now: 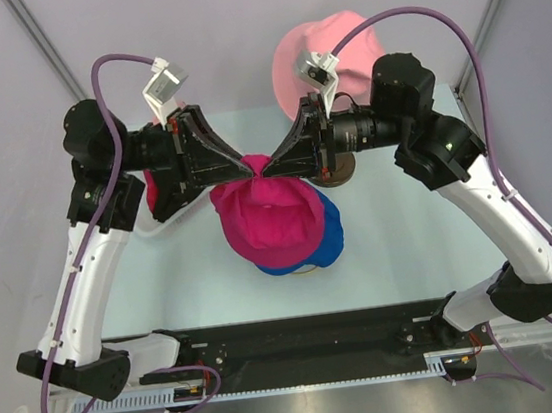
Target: Stack the hats
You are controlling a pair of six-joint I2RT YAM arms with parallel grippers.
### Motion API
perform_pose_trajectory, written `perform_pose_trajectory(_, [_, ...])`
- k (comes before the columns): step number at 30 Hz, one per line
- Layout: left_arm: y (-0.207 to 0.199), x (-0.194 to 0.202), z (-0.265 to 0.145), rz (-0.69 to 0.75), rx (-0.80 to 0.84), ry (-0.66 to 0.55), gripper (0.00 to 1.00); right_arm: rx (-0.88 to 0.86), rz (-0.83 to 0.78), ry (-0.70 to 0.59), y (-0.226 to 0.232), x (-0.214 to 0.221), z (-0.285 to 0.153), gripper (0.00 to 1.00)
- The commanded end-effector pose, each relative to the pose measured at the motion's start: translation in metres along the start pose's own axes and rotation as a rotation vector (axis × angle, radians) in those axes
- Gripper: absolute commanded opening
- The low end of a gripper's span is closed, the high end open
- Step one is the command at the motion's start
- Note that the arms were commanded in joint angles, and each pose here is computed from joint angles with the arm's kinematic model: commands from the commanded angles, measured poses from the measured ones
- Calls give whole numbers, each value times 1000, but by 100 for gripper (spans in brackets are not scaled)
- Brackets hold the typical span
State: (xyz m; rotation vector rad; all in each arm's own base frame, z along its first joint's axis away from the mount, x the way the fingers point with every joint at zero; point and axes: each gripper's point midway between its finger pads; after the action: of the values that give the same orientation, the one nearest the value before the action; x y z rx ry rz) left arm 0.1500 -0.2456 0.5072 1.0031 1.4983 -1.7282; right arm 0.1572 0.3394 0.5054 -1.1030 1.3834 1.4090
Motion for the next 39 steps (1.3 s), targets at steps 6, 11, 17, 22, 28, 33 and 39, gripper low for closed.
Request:
perform_pose_trajectory(6, [38, -12, -14, 147, -306, -79, 100, 93, -63, -201, 12, -56, -2, 0])
perform_pose_trajectory(11, [81, -32, -92, 178, -777, -332, 100, 88, -46, -299, 26, -72, 13, 0])
perform_pose_trajectory(17, [107, -3, -171, 93, -1141, -568, 100, 216, -6, -333, 9, -70, 27, 0])
perform_pose_trajectory(22, [121, 30, -155, 43, -1051, -502, 100, 233, 5, -385, 3, -79, 29, 0])
perform_pose_trajectory(28, [122, 68, -134, -40, -903, -499, 100, 274, 48, -439, -11, -82, 37, 0])
perform_pose_trajectory(33, [144, 99, -158, -121, -1075, -502, 100, 332, 82, -483, -21, -82, 36, 0])
perform_pose_trajectory(39, [159, 136, -236, -286, -1578, -493, 100, 431, 168, -414, -33, -47, 41, 0])
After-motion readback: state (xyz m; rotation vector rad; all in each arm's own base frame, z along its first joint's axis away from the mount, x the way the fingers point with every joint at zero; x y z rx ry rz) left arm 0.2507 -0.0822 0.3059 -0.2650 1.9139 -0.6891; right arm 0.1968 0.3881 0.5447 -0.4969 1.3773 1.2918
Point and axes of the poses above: each gripper's point midway between its finger pads, its own z axis out along the fingers, its own y axis along the line the jaws close on, x = y × z, and after that the axes turned 1 degree about -z, right-handed
